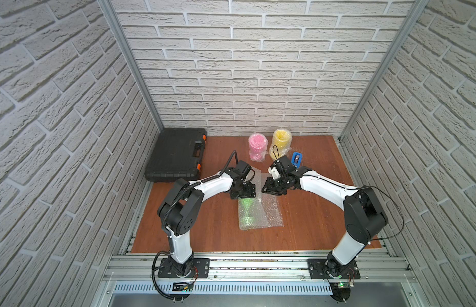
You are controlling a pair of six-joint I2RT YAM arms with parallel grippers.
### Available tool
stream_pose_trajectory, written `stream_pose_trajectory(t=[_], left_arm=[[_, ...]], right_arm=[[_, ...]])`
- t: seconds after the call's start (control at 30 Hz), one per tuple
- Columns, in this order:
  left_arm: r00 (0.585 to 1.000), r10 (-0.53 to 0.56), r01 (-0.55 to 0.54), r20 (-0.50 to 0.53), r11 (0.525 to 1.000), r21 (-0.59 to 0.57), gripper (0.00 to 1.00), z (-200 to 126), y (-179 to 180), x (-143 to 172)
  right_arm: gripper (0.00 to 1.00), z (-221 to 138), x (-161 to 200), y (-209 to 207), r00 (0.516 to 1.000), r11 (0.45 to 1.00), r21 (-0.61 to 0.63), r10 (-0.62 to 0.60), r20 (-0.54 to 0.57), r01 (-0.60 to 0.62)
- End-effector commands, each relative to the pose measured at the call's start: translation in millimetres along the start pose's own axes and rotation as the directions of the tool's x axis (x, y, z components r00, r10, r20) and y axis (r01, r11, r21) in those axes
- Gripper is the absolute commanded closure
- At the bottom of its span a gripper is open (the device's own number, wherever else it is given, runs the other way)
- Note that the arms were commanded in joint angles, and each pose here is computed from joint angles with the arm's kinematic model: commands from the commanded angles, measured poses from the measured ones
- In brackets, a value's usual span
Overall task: Wrap wine glasses in bubble wrap
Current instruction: Wrap the wine glass in bubble wrap.
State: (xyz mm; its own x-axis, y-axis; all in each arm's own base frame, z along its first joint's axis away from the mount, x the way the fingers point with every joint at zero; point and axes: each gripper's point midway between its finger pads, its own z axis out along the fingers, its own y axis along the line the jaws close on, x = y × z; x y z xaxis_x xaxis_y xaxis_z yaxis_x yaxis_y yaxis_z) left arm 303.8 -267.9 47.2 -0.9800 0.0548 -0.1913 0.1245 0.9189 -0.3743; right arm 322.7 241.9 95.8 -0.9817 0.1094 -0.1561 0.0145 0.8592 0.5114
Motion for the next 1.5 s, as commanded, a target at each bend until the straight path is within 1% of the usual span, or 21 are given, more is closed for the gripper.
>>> stream_pose_trajectory(t=[0.0,0.27,0.33,0.5,0.57,0.8,0.83,0.87,0.93,0.97,1.07,1.17,1.3,1.47], left_arm=[[1.0,-0.004,0.003,0.023,0.997,0.077,0.21,-8,1,-2],[0.995,-0.061,0.04,0.077,0.968,0.246,0.23,-24,7,-6],[0.993,-0.076,0.049,0.087,0.959,0.279,0.23,-28,9,-7],[0.987,-0.125,0.082,0.096,0.928,0.363,0.25,-36,15,-10],[0.987,-0.126,0.081,0.098,0.926,0.368,0.26,-37,16,-10],[0.988,-0.131,0.095,0.078,0.929,0.358,0.26,-30,18,-4],[0.988,-0.132,0.097,0.075,0.931,0.352,0.26,-28,19,-3],[0.989,-0.129,0.097,0.07,0.934,0.344,0.27,-26,20,-2],[0.992,-0.116,0.094,0.052,0.944,0.317,0.27,-21,21,2],[0.993,-0.105,0.087,0.045,0.949,0.304,0.27,-19,21,4],[0.996,-0.083,0.073,0.028,0.96,0.271,0.28,-14,22,8],[0.998,-0.067,0.061,0.016,0.966,0.252,0.28,-13,23,10],[0.998,-0.06,0.056,0.008,0.967,0.249,0.29,-12,23,11],[0.999,-0.048,0.048,-0.008,0.971,0.236,0.3,-12,20,13]], right_arm=[[0.71,4,25,8,0.997,0.999,-0.042,-0.022,-0.078,0.019],[0.81,35,72,28,0.975,0.993,-0.109,-0.072,-0.21,0.05],[0.83,45,83,30,0.968,0.993,-0.11,-0.074,-0.238,0.049],[0.87,64,102,37,0.959,0.992,-0.116,-0.074,-0.274,0.044],[0.87,69,107,43,0.957,0.99,-0.131,-0.08,-0.279,0.045],[0.87,78,118,67,0.947,0.965,-0.26,-0.108,-0.303,0.027],[0.87,79,119,65,0.945,0.967,-0.255,-0.105,-0.311,0.024],[0.87,80,121,59,0.943,0.974,-0.225,-0.098,-0.317,0.025],[0.88,79,122,40,0.943,0.992,-0.121,-0.082,-0.323,0.045],[0.88,76,121,31,0.943,0.996,-0.071,-0.082,-0.322,0.062],[0.88,65,116,14,0.952,0.997,0.012,-0.071,-0.297,0.078],[0.88,51,103,4,0.968,0.996,0.051,-0.054,-0.246,0.068],[0.88,42,78,2,0.984,0.998,0.044,-0.03,-0.173,0.038],[0.88,56,46,16,0.99,0.999,-0.035,-0.004,-0.138,-0.001]])
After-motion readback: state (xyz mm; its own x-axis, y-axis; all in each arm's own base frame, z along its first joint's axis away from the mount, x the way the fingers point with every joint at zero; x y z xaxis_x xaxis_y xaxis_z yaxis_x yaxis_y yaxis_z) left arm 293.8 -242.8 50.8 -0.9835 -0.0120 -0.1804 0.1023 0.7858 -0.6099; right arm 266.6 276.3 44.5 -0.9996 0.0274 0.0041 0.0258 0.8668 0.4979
